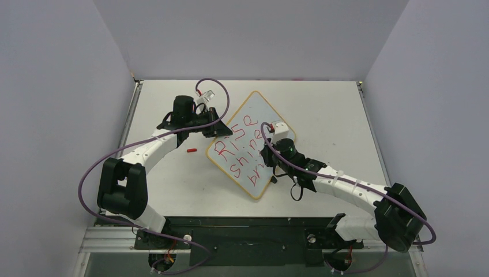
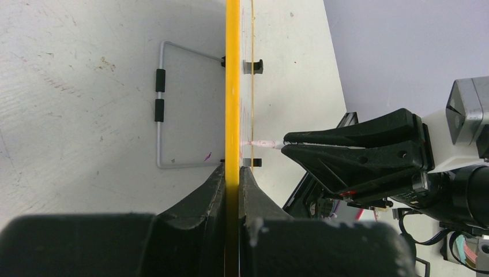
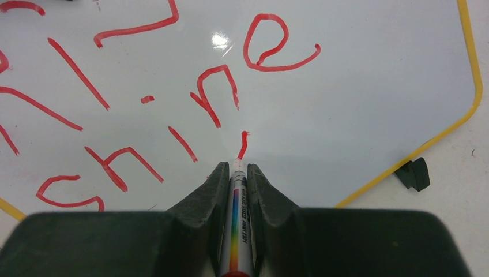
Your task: Write a sentence on the whiteboard
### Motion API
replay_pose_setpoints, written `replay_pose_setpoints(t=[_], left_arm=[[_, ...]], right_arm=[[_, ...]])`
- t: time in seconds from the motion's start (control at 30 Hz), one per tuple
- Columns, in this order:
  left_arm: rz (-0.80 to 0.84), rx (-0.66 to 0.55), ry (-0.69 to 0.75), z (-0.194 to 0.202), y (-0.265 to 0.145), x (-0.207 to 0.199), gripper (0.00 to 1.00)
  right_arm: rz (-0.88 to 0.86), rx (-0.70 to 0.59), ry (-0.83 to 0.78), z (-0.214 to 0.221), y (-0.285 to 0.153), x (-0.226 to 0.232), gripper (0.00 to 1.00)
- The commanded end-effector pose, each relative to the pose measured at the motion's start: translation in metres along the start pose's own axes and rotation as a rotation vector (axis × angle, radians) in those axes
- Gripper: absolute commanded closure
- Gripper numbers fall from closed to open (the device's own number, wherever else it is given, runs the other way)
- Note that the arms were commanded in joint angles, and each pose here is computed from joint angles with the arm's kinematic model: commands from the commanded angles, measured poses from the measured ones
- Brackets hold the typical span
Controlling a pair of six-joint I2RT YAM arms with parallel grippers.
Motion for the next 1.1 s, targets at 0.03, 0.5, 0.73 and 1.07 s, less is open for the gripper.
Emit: replay_pose_setpoints(t=[0.03,0.5,0.73,1.07], left_arm=[[0.015,-0.082,0.118,-0.021,-0.004,-0.015,1.00],[0.019,-0.084,0.122,-0.020,-0.007,-0.018,1.00],[0.021,-0.084,0.122,-0.020,-0.007,-0.018,1.00],[0.020,-0.084,0.123,-0.019,-0.007,-0.018,1.00]], right_arm=[[-0.039,0.013,0.020,0.009,-0.009,0.008,1.00],[0.084,0.020,-0.001,-0.001,0.001,-0.005,1.00],[0.075,0.006,-0.006,-0.014,0.006,-0.001,1.00],[0.057,-0.012,-0.013,-0.030,0.014,0.005,1.00]])
Point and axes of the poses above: each gripper's point midway between its finger pads, its own y axis out along the fingers, its own x axis along the line the jaws close on, z = x × y, the point moved 6 cm from there along -y, back along the fingers, and after that the axes turned 8 degrees about -y, right-handed, at the moved point
